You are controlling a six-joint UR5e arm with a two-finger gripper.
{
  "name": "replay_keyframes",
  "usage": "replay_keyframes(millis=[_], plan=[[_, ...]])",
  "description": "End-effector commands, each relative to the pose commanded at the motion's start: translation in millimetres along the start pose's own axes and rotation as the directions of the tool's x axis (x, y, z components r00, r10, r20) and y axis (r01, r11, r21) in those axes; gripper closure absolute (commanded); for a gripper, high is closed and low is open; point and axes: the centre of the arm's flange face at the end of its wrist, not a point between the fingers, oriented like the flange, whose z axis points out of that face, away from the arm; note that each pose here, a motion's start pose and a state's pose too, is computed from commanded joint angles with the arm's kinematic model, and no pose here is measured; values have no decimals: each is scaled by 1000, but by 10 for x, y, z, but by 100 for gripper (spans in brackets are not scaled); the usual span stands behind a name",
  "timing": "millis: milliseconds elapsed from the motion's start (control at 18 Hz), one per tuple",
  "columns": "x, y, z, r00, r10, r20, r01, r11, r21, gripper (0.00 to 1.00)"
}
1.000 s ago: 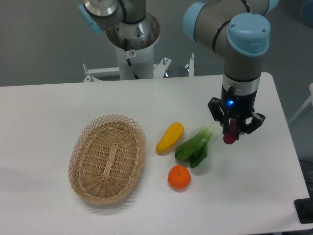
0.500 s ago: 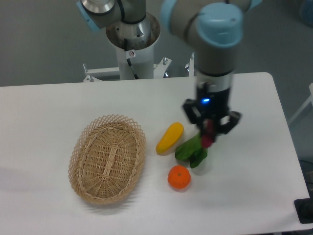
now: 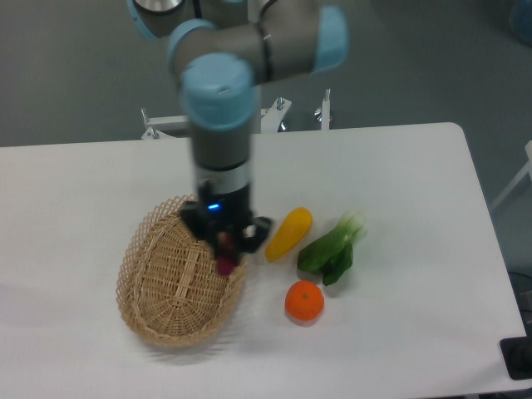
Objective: Place the sweet potato in the basket
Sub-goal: 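Carry the sweet potato over the wicker basket and lower it inside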
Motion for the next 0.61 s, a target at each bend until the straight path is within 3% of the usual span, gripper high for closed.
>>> replay_keyframes(millis=[278, 611], plan=[[213, 28, 618, 998, 52, 36, -49, 994, -99, 75], [364, 5, 918, 982, 187, 17, -184, 977, -110, 75]])
